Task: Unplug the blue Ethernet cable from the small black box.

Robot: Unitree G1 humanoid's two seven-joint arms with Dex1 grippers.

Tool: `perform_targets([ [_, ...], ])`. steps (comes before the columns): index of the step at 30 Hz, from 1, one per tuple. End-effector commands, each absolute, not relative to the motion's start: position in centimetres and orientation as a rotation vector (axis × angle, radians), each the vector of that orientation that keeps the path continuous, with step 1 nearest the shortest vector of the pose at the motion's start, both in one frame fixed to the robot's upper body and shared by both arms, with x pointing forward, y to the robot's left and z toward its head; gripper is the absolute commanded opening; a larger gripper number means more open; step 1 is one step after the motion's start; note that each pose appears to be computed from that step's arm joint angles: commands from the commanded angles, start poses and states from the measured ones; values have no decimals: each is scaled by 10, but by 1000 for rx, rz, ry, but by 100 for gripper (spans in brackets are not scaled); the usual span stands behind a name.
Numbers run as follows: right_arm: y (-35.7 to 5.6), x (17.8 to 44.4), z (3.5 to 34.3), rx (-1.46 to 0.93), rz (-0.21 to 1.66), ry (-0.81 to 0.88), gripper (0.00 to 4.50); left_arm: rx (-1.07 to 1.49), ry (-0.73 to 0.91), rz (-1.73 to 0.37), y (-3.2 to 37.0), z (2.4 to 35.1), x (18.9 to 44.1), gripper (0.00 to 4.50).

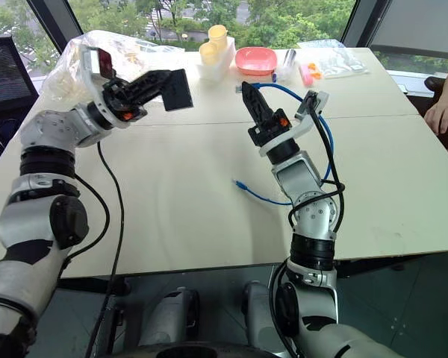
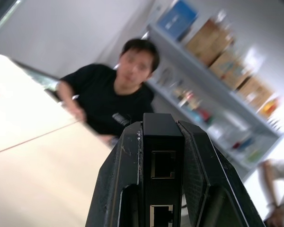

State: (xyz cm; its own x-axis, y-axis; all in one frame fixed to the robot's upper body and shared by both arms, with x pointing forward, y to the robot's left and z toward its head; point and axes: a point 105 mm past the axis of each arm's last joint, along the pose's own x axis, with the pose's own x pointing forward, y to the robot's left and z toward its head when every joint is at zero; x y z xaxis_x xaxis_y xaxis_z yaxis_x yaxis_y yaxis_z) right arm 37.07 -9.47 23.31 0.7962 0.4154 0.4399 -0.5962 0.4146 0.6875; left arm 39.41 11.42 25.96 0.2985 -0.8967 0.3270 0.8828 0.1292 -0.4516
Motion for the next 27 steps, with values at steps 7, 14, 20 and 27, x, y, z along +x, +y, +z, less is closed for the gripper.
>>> perform_targets([
  [7, -150, 412, 168, 891, 164, 42, 85, -262, -129, -1103, 62, 231, 414, 49],
  [14, -158, 404, 153, 791, 115, 159, 409, -97, -180, -953, 46, 206, 429, 49],
  [20, -123, 361, 153, 561, 345, 264, 443, -14, -142, -876, 38, 173, 434, 49],
  [27, -124, 353, 150, 542, 340, 236, 450, -33, -75, -868, 34, 150, 433, 171],
])
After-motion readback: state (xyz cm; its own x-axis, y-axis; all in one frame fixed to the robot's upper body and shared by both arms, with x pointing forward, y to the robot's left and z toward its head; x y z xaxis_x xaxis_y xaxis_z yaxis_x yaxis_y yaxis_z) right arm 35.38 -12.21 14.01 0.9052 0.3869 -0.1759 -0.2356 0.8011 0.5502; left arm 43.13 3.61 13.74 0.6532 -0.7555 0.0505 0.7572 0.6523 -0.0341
